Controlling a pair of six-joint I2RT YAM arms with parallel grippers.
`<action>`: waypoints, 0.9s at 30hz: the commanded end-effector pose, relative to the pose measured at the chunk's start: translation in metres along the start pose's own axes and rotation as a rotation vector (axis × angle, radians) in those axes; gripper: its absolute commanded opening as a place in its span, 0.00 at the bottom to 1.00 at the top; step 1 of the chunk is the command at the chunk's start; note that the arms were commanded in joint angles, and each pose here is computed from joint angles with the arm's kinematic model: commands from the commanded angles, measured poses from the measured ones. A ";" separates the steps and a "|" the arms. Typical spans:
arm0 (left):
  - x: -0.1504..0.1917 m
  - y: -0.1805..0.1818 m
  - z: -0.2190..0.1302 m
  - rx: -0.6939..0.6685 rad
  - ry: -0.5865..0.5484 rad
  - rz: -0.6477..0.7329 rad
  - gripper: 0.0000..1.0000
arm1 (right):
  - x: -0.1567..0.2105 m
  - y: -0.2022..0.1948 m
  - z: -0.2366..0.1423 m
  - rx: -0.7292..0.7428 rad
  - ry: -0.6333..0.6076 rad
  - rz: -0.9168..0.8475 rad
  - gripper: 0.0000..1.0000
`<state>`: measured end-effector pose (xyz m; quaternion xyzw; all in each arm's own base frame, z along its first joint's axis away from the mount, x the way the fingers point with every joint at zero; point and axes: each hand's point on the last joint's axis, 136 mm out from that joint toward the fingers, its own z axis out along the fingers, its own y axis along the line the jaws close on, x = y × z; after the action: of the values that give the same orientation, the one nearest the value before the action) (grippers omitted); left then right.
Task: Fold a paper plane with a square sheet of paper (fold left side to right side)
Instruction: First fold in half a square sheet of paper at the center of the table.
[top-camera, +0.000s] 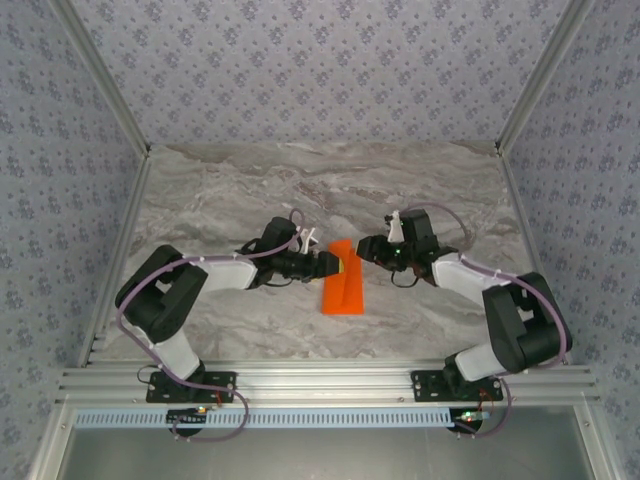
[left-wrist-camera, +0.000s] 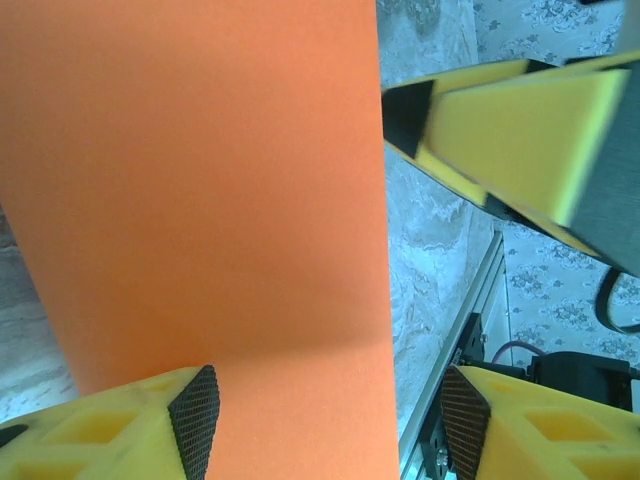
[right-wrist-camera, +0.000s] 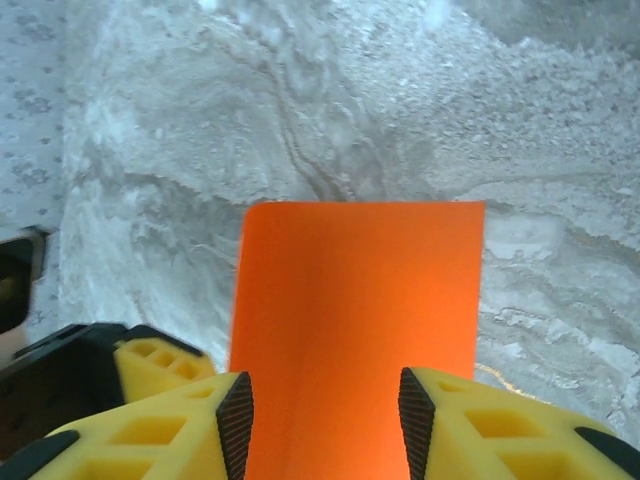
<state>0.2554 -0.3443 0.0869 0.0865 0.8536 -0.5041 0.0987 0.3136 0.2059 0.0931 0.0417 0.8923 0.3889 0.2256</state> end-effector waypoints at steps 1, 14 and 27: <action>-0.011 -0.012 0.003 0.027 -0.019 0.025 0.62 | -0.006 0.018 -0.011 -0.076 -0.046 0.008 0.48; -0.013 -0.009 0.005 0.022 -0.024 0.018 0.51 | 0.016 0.028 -0.002 -0.106 0.027 0.042 0.48; -0.012 -0.006 0.006 0.015 -0.022 0.013 0.42 | 0.035 0.026 0.017 -0.093 0.094 0.050 0.30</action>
<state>0.2592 -0.3466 0.0871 0.0791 0.8536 -0.5054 0.0981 0.2887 0.2387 0.0924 0.0399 0.8815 0.4334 0.1830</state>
